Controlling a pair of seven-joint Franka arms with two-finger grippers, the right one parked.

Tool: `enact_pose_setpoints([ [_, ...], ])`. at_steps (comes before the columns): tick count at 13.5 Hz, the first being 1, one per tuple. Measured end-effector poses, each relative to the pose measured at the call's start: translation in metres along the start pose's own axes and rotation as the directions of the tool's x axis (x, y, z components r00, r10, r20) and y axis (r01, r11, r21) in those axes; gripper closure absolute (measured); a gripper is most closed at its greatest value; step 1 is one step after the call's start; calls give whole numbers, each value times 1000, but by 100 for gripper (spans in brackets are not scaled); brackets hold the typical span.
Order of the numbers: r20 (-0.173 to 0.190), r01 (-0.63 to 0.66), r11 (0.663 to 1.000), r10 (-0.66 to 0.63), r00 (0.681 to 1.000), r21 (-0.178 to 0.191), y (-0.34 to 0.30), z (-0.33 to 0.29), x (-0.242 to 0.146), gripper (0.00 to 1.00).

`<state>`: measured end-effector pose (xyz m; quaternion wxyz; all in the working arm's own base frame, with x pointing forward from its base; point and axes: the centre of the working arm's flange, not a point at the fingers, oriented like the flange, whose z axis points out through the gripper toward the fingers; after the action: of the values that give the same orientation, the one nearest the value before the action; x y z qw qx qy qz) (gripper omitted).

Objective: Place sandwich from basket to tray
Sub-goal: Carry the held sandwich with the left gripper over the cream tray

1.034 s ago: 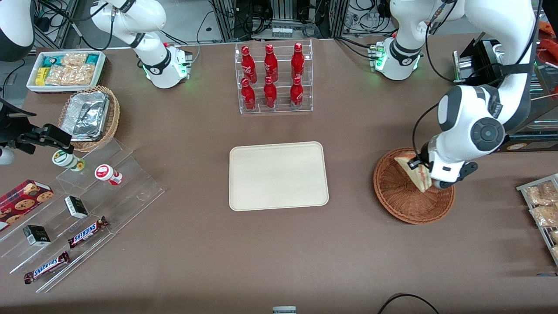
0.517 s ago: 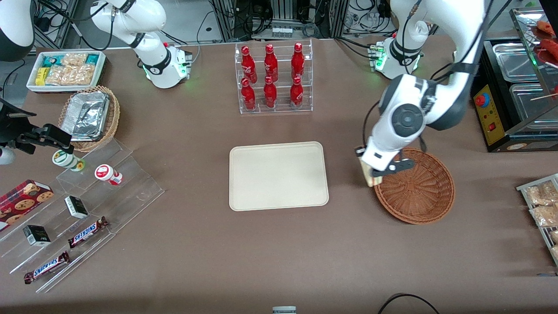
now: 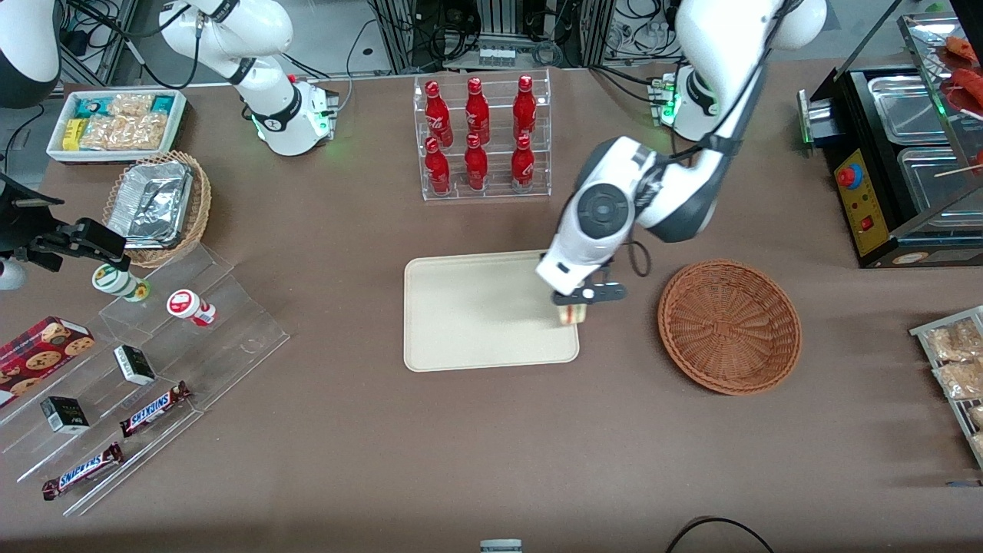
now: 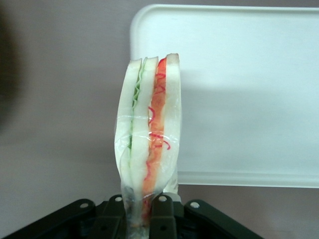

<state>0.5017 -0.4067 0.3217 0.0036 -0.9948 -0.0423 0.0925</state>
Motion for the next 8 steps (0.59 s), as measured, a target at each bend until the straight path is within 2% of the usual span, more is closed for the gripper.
enact_pose_setpoints([
  [4, -57, -6, 999, 3, 998, -47, 43, 22, -3, 85],
  [8, -65, -4, 998, 1, 998, -56, 75, 58, -5, 85],
])
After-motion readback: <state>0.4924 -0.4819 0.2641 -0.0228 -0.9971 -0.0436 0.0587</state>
